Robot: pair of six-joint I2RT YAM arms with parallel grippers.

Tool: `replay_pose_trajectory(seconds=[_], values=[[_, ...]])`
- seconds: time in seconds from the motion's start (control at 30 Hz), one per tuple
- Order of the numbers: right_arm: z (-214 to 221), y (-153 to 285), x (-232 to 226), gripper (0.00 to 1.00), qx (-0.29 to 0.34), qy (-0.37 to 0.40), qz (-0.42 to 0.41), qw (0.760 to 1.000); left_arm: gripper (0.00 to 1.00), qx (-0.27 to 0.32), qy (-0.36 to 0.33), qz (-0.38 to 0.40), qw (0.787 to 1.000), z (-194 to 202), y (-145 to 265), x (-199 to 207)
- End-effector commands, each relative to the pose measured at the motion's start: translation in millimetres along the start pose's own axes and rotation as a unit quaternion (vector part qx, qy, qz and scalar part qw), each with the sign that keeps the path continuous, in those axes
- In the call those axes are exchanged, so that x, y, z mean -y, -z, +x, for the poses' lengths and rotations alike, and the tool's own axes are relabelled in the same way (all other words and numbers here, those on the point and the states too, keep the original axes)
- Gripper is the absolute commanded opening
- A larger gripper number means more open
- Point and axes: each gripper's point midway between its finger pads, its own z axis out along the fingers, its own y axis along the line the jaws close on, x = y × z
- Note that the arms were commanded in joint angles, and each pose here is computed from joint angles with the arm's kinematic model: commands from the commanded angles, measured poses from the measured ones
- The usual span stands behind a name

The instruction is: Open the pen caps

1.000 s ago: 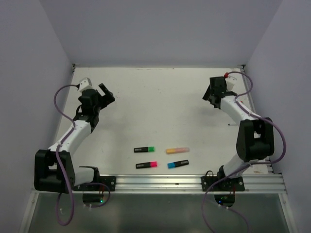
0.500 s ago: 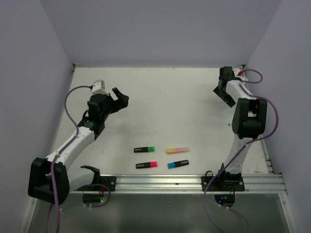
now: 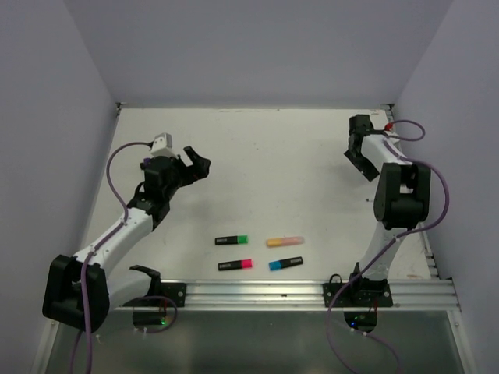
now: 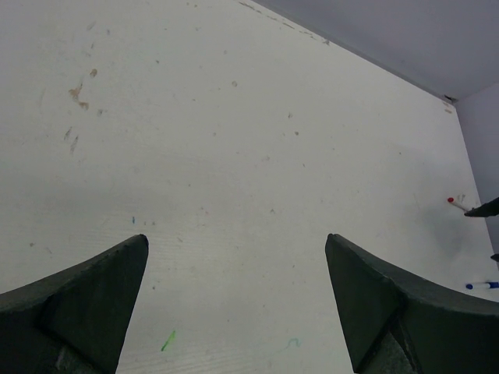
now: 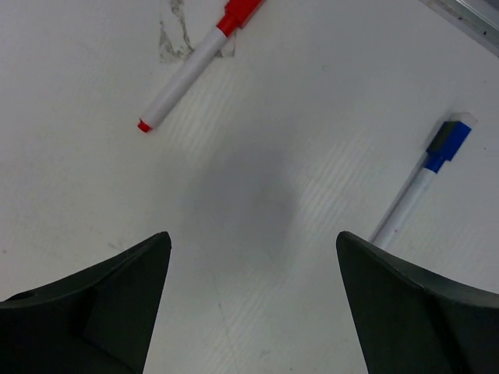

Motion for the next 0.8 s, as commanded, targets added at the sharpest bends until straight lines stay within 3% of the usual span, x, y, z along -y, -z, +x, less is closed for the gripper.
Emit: replay_pose_trajectory(seconds=[0.0, 0.1, 0.3, 0.5, 0.63, 0.77], values=[[-15.4, 44.4, 3.0, 0.92, 0.064, -0.011, -0.030, 0.997, 1.00, 0.017, -0.003, 0.033, 0.999, -7.4, 2.3, 17.3], [4.4, 58.9, -14.8, 0.90, 0.062, 0.009, -0.060, 0.996, 1.00, 0.017, -0.005, 0.032, 0.999, -5.4, 1.7, 17.6], [28.5, 76.0, -80.1, 0.91, 0.040, -0.035, -0.120, 0.991, 1.00, 0.019, -0.010, 0.028, 0.999, -8.5, 4.2, 17.4], [22.8, 60.5, -108.2, 0.91, 0.051, -0.085, -0.099, 0.990, 1.00, 0.024, -0.013, 0.033, 0.999, -13.0, 7.4, 21.1], [15.1, 45.1, -108.8, 0.92, 0.073, -0.085, -0.063, 0.992, 1.00, 0.020, -0.014, 0.036, 0.999, -11.0, 7.1, 21.6], [13.2, 17.8, -97.1, 0.93, 0.052, -0.093, -0.021, 0.994, 1.00, 0.016, -0.018, 0.044, 0.999, -7.3, 4.8, 22.5]])
